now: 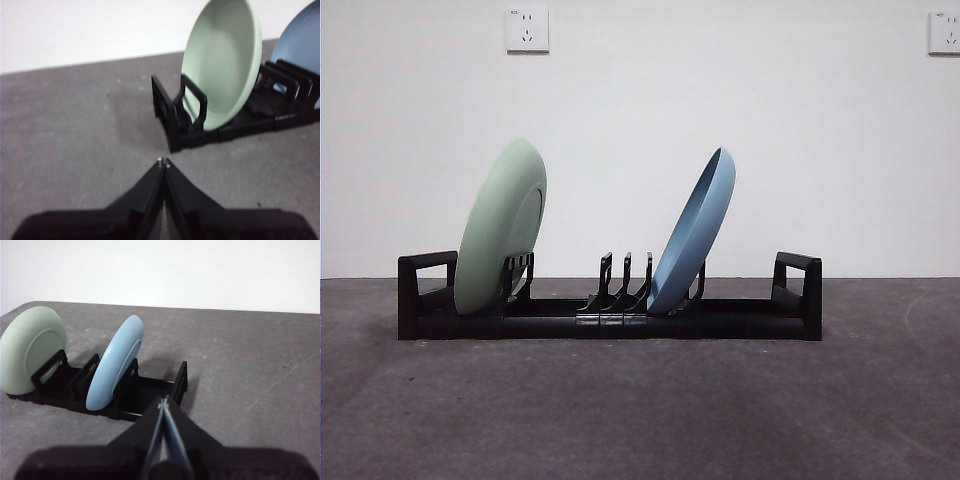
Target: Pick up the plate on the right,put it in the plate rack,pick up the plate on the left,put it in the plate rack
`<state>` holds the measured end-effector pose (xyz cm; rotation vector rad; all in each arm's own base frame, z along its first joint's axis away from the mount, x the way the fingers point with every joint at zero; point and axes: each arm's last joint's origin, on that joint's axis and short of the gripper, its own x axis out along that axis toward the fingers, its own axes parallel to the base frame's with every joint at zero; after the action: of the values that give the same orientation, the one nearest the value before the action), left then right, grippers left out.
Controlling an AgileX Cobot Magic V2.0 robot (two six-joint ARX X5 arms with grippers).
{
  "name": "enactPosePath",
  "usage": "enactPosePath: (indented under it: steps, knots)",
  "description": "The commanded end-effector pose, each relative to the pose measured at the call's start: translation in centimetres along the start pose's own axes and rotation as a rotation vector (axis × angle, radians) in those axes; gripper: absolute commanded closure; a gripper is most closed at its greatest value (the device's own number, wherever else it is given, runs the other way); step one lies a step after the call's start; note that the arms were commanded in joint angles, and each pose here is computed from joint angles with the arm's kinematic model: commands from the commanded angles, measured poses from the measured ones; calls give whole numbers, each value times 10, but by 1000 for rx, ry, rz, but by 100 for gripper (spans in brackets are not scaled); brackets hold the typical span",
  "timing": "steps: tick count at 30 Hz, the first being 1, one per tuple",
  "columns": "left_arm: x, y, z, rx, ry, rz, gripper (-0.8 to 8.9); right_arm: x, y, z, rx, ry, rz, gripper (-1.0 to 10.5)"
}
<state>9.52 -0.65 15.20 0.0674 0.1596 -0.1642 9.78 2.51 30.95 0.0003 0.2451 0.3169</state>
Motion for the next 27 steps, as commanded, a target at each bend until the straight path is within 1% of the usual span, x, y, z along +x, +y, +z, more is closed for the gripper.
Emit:
enactPosePath:
  steps: [1,27]
  knots:
    - [1,0,-5,-16,14,7,816,1,0,-2,12,3,2,943]
    - [1,0,-4,-18,7,8,816,1,0,-2,13,3,2,943]
